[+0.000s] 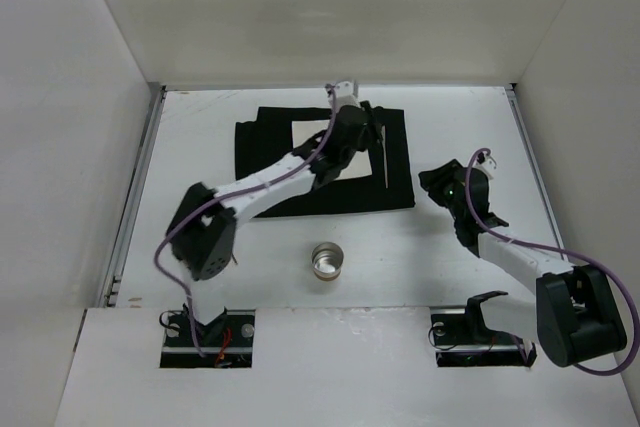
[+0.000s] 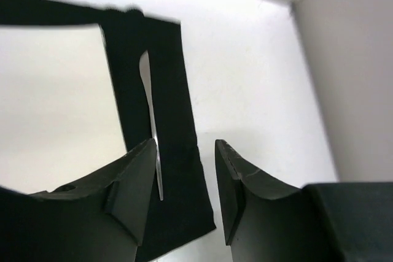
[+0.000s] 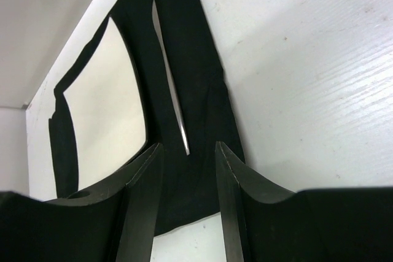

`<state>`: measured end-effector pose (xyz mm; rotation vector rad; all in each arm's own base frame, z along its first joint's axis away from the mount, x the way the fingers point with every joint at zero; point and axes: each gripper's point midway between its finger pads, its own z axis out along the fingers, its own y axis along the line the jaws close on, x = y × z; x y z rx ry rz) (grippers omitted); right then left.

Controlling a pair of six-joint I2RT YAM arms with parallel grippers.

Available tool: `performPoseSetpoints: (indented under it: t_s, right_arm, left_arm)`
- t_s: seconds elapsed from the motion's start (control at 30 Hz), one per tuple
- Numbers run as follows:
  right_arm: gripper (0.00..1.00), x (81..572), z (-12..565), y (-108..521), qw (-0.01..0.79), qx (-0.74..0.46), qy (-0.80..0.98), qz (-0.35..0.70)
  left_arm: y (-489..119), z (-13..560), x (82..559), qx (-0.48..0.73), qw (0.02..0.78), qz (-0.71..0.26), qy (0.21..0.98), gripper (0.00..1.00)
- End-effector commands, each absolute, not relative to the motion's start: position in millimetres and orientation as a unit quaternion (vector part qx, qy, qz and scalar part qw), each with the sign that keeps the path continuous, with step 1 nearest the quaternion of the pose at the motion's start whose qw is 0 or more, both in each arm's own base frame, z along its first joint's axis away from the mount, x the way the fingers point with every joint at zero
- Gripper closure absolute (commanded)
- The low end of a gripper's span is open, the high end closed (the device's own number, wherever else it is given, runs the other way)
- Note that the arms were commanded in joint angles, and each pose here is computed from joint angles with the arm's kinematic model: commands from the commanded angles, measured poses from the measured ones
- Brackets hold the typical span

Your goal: Set the dinner table for one person

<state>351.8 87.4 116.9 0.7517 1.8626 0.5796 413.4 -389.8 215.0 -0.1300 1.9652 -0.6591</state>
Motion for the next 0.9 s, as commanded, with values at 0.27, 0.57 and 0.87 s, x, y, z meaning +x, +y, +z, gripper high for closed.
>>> performPoseSetpoints:
  t_s: [0.27,0.57,0.87]
  right_arm:
    - [0.58,360,142,111,0.527,0.279,0.750,0.286]
    - [0.58,361,141,130,0.515,0.254,0.763,0.296]
    - [0.57,361,137,135,0.512,0.245,0.769,0.293]
  left_arm:
    - [-115,173,323,-0.182,0.542,-0.043,0.819,0.61]
    - [-7,99,227,-0.269,0.427,0.075,0.860,0.66]
    - [-6,62,223,-0.287,0.356,0.073,0.886,0.68]
